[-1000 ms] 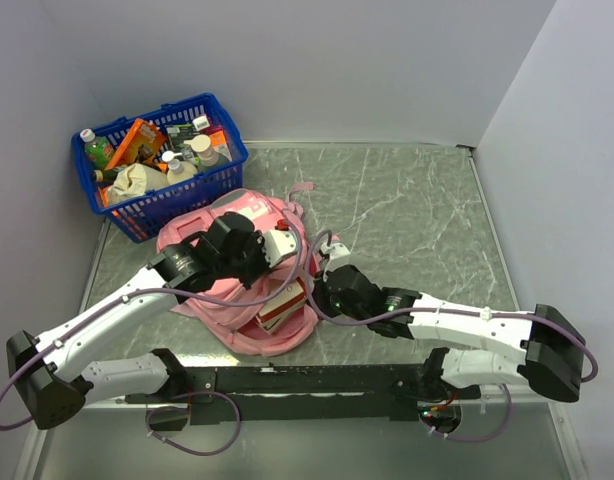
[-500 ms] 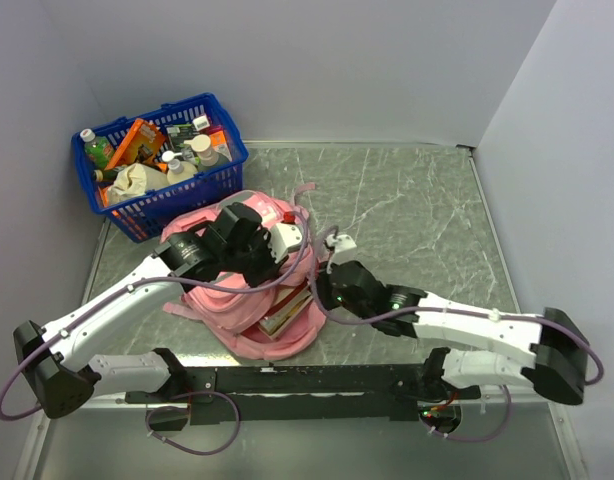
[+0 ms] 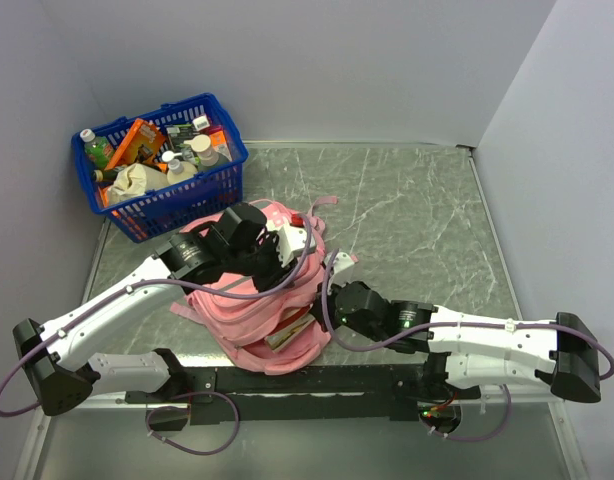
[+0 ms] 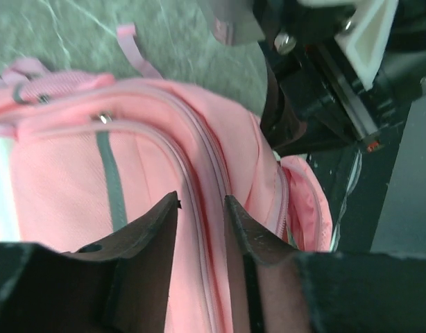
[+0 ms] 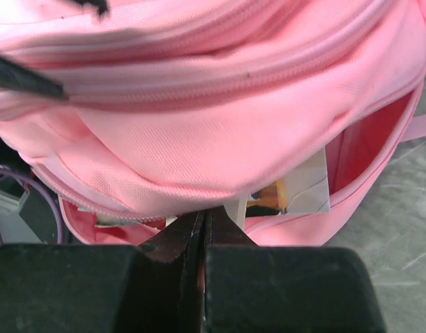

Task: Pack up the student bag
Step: Place the book in the student bag.

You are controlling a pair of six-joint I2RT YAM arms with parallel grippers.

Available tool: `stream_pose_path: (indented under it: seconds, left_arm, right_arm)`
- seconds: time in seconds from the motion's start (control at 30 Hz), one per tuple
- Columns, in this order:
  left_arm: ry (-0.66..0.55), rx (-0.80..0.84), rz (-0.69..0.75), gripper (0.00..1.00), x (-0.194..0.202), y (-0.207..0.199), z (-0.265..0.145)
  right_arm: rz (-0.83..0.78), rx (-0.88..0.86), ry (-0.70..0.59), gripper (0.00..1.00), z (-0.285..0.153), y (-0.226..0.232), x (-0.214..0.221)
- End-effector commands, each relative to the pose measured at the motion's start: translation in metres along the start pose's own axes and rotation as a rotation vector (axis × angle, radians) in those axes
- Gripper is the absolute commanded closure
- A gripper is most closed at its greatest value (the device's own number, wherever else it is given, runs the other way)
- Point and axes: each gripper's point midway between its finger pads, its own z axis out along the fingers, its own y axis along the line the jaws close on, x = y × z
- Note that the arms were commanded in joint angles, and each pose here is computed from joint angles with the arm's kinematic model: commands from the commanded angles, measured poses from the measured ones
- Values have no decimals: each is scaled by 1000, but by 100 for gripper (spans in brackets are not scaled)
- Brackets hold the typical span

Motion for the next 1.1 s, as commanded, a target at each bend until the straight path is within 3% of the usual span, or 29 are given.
stream_pose_path:
  seconds: [0.0, 0.13, 0.3, 0.33, 0.37, 0.4, 0.47, 0.67, 0.83, 0.9, 0.93, 1.0, 1.07]
  left_arm:
    - [-126, -18, 49, 64, -39, 3, -9]
    - [-116, -16, 47, 66, -31, 2, -7]
    - [-90, -14, 45, 61, -22, 2, -5]
    - [-85, -11, 44, 57, -21, 1, -6]
    - [-77, -6, 41, 38, -18, 0, -6]
    - [-65, -1, 34, 31, -15, -1, -6]
    - [-29, 8, 27, 28, -5, -3, -5]
    - [12, -79, 32, 52, 21, 12, 0]
    - [46, -117, 47, 60, 37, 19, 3]
    - [66, -100, 34, 73, 42, 16, 6]
    - [69, -92, 28, 86, 41, 15, 7]
    - [90, -50, -1, 99, 43, 9, 11]
    - [78, -13, -2, 99, 36, 3, 11]
  right_arm:
    - [-4, 110, 3, 100, -21, -11, -9]
    - [3, 237, -49, 100, -58, -35, -25]
    - [-53, 56, -14, 100, -62, 1, -10]
    - [-71, 13, 12, 100, -61, 13, -3]
    - [-108, 17, 45, 100, -55, 17, 6]
    - [-120, 3, 49, 100, -53, 23, 6]
    - [-160, -29, 71, 100, -45, 36, 14]
    - [-237, -30, 105, 100, -17, 43, 28]
    - [-217, -30, 72, 100, 5, 39, 17]
    - [-208, -31, 62, 100, 16, 37, 15]
    - [-220, -26, 57, 100, 19, 36, 14]
    - [-226, -6, 34, 100, 30, 32, 12]
    - [-237, 4, 29, 100, 38, 30, 12]
